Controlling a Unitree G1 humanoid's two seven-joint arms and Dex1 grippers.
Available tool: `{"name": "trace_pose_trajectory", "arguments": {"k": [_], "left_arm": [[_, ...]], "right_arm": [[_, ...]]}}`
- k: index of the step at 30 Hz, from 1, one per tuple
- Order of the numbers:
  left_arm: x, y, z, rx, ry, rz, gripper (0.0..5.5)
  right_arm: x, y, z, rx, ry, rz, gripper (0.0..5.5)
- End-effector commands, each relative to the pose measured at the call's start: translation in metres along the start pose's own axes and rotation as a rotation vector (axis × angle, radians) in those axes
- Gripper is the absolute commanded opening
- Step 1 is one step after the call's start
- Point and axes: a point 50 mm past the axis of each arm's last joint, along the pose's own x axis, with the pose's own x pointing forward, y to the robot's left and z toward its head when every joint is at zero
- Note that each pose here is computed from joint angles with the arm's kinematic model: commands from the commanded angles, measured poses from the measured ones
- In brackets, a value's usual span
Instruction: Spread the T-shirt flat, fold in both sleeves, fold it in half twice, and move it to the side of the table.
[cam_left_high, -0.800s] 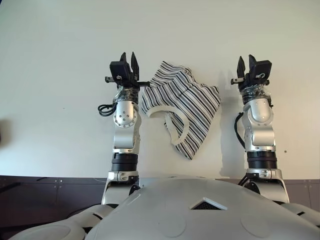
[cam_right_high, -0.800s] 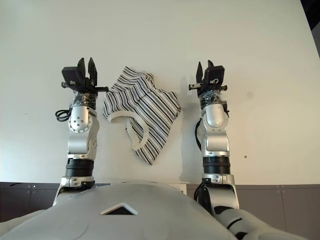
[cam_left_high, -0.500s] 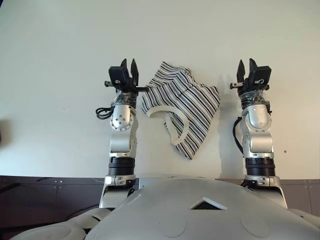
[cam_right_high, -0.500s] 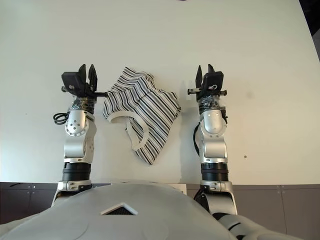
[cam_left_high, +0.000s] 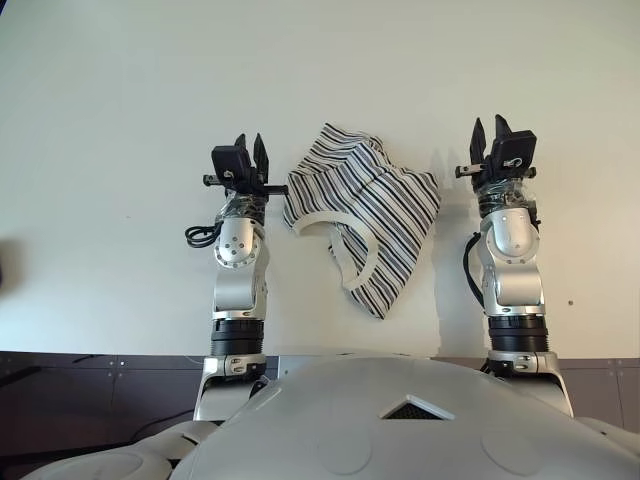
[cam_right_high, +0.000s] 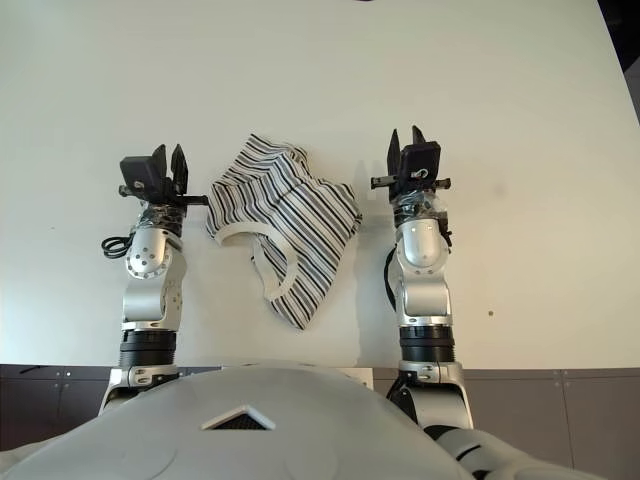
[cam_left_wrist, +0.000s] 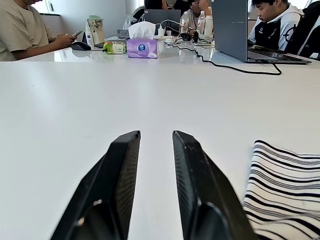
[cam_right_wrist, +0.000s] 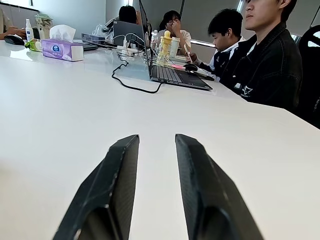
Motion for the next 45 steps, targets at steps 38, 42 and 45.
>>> {"name": "trace_pose_trajectory", "arguments": {"k": [38,42,45], "left_arm": [[0.000,-0.012,-0.020,0.529,0.108,-0.680,1.86],[-0.022,0.006,-0.037,0.831,0.239,-1.098,1.86],[-0.030,0.026,-0.034,0.960,0.323,-1.243,1.86]], "right_arm": [[-0.057,0.020,0.052,0.184,0.083,1.124,2.04],[-0.080,0.011,0.023,-0.060,0.300,1.348,2.04],[-0.088,0.006,-0.009,-0.253,0.412,1.325,2.04]]}}
